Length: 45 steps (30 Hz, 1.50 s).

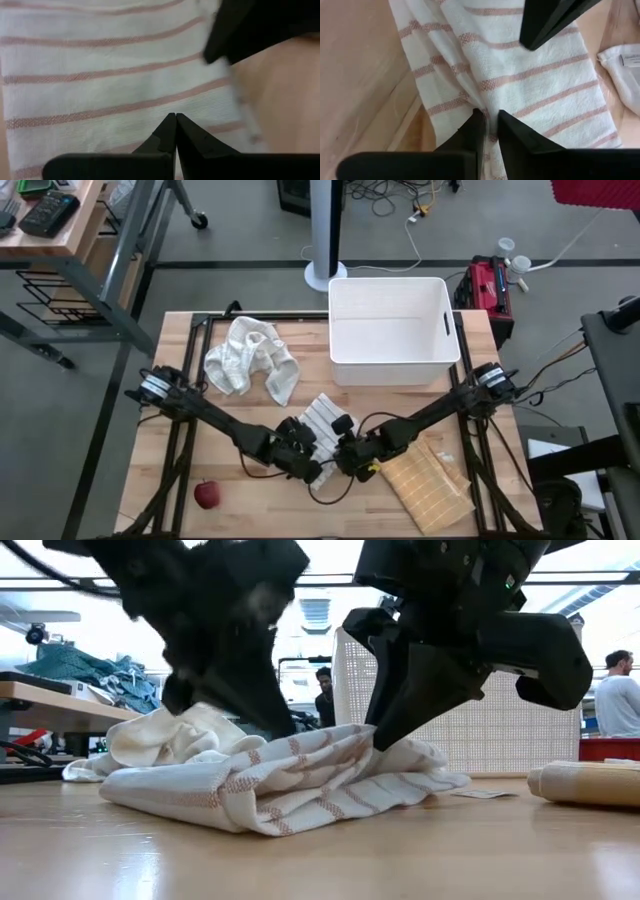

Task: Fold towel
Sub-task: Fold the white striped towel

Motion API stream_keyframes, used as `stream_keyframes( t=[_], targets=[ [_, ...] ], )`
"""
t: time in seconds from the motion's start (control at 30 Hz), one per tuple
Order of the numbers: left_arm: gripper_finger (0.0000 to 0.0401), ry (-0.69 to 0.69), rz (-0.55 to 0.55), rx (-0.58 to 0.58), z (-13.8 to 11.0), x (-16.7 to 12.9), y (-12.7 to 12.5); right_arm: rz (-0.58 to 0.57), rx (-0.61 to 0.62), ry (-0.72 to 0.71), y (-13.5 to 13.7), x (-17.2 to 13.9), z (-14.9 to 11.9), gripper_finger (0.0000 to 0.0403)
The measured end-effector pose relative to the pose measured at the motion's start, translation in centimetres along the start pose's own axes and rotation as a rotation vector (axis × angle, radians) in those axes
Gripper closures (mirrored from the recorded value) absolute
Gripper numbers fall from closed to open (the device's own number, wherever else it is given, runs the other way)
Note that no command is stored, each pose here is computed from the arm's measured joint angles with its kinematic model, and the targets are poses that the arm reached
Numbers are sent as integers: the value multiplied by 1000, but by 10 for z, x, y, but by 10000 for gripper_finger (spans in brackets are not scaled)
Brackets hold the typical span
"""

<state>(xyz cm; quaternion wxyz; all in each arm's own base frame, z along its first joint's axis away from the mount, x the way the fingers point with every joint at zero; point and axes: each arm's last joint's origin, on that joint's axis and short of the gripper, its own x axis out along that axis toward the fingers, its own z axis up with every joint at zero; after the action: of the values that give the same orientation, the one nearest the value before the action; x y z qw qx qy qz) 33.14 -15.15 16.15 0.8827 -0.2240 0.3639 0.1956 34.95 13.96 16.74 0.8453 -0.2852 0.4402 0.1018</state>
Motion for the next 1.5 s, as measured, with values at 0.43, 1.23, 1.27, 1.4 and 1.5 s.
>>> stream_keyframes(
  t=[0.43,1.23,1.27,1.4,1.5],
  targets=[
    [401,70,-155,122,13,-29,-50,-56,56,31,0,22,-7,372],
    [401,-174,232,196,-30,-37,-90,55,254,-110,-35,-41,16,402],
    [401,-175,237,189,-29,-39,-89,56,251,-95,-36,-44,17,402],
    [401,-175,328,154,-29,-42,-78,44,246,-28,-40,-60,22,402],
    [401,-170,433,98,-29,-45,-63,61,249,15,-40,-71,27,402]
  ],
)
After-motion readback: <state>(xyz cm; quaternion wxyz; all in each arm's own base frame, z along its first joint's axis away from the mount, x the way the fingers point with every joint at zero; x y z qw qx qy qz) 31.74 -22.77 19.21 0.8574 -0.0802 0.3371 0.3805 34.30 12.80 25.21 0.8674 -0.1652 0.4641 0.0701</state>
